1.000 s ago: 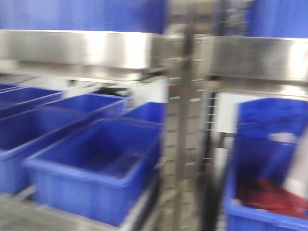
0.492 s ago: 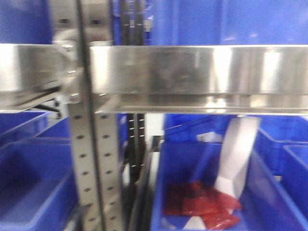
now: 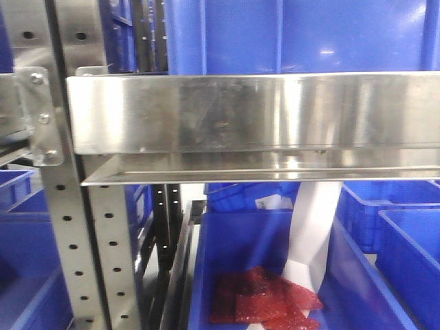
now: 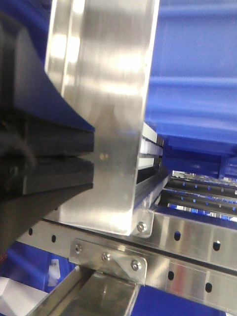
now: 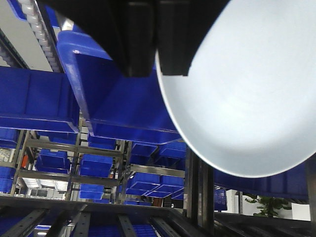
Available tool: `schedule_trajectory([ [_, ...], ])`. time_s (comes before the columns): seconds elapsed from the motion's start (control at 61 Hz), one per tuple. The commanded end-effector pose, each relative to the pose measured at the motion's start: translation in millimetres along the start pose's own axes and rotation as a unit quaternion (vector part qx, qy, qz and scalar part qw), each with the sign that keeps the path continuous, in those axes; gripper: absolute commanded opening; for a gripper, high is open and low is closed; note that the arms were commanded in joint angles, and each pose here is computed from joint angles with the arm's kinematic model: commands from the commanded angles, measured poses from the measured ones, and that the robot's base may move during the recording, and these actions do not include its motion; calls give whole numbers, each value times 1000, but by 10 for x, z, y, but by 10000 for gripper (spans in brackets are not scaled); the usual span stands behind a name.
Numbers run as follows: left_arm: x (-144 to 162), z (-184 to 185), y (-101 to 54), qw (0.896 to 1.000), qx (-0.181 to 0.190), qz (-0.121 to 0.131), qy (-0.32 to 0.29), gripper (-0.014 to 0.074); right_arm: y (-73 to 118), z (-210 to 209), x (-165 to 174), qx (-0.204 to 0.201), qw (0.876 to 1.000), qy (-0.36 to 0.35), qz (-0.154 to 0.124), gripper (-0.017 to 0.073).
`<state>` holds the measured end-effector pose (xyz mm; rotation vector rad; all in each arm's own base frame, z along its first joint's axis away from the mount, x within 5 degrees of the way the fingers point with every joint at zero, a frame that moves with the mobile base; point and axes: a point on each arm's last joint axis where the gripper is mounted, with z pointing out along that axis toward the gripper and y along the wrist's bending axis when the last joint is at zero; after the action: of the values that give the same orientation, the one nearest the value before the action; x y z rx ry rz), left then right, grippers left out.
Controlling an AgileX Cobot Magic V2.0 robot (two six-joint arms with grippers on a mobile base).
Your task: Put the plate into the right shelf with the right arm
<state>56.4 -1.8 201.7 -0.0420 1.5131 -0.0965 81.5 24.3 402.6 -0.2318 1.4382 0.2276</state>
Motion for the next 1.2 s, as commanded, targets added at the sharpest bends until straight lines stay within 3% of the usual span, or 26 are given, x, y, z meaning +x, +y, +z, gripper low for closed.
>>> schedule_trajectory([
  [0.0,-57,-9,-6,999,5,-3,-45,-47,27,-8,-171,-16,998,-52,-10,63],
  [0.426,-57,-9,-6,999,5,-3,-45,-47,34,-21,-228,-21,997,-68,-9,62],
  [0.672,-57,-9,-6,999,5,-3,-45,-47,-25,66,-870,6,995,-97,2,56],
  [0.951,-57,-9,-6,999,5,-3,-45,-47,-45,900,-1316,62,998,-5,12,56],
  [1.18,-57,-9,-6,999,5,-3,-45,-47,65,1834,-1064,68,995,70,-2,56],
])
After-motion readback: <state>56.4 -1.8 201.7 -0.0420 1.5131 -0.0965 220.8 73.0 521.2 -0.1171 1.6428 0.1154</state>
